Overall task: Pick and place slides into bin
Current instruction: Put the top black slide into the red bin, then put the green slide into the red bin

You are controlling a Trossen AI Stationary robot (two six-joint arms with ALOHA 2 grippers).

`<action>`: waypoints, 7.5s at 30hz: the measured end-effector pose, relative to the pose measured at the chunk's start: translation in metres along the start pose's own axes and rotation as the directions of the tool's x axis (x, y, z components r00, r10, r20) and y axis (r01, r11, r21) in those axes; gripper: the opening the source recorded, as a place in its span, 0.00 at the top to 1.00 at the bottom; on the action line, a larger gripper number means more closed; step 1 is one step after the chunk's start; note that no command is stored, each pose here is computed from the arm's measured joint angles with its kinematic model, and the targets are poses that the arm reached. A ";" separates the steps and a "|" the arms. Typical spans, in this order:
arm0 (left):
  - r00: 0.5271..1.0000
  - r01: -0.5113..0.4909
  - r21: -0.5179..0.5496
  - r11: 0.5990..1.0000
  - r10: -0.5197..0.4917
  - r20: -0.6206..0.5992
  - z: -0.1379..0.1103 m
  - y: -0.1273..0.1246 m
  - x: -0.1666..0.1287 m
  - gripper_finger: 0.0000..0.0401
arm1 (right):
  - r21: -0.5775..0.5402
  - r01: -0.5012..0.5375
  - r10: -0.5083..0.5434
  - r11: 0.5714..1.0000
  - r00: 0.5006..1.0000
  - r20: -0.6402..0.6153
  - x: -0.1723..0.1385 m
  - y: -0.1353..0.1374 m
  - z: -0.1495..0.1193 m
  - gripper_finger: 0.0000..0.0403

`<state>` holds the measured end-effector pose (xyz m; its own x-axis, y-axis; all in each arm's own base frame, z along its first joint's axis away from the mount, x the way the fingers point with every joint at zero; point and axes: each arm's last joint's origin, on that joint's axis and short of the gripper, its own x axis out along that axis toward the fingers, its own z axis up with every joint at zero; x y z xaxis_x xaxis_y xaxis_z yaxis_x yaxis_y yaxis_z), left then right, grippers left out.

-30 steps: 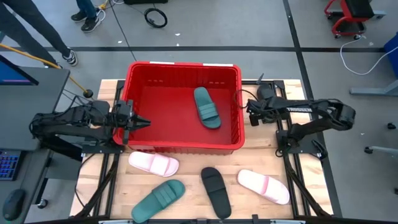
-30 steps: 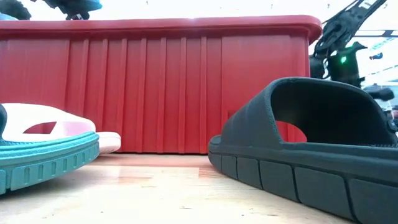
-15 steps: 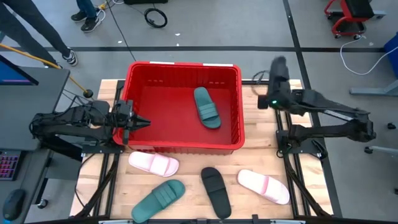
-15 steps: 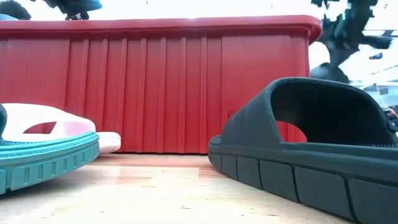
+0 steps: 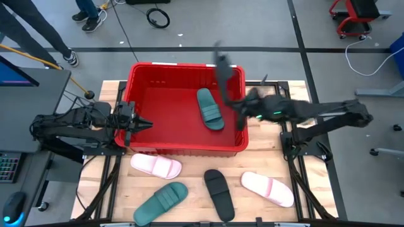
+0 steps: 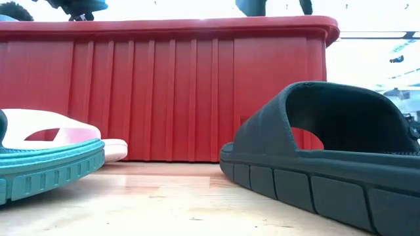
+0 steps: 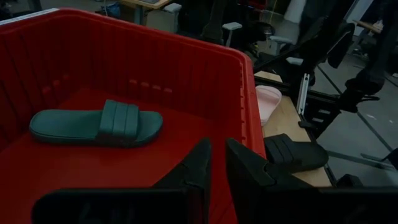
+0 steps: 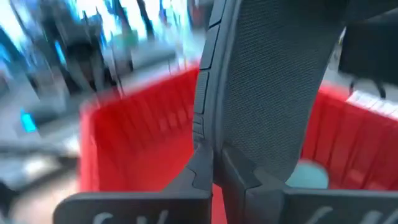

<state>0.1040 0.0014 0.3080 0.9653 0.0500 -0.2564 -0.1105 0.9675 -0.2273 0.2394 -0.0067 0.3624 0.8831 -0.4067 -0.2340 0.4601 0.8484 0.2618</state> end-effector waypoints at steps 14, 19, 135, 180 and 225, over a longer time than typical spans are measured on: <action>1.000 0.006 -0.001 1.000 -0.006 0.025 0.002 -0.001 0.000 0.87 | -0.201 -0.321 0.117 0.926 0.748 -0.653 0.123 0.040 -0.083 0.97; 1.000 0.007 -0.001 1.000 -0.007 0.027 0.003 -0.001 0.000 0.87 | -0.196 -0.278 0.027 0.941 0.636 -0.772 0.131 0.034 -0.096 0.97; 0.679 0.417 0.368 0.831 -0.016 -0.734 -0.126 -0.235 0.113 0.63 | -0.205 -0.533 0.373 0.821 0.772 -0.514 0.003 0.075 -0.016 0.80; 0.804 0.284 0.561 0.777 0.126 -0.582 -0.164 -0.241 0.119 0.71 | -0.205 -0.533 0.373 0.821 0.772 -0.515 0.003 0.075 -0.016 0.80; 0.873 0.071 0.866 0.495 0.389 -0.294 -0.111 -0.258 0.150 0.97 | -0.206 -0.534 0.377 0.820 0.774 -0.508 0.003 0.076 -0.015 0.80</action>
<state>0.2511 -0.2678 0.2238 0.7298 0.3475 -0.5887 0.2187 0.6972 0.6827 0.2756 0.0612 0.3670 0.8106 0.1769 -0.5582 -0.1133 0.9826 0.1470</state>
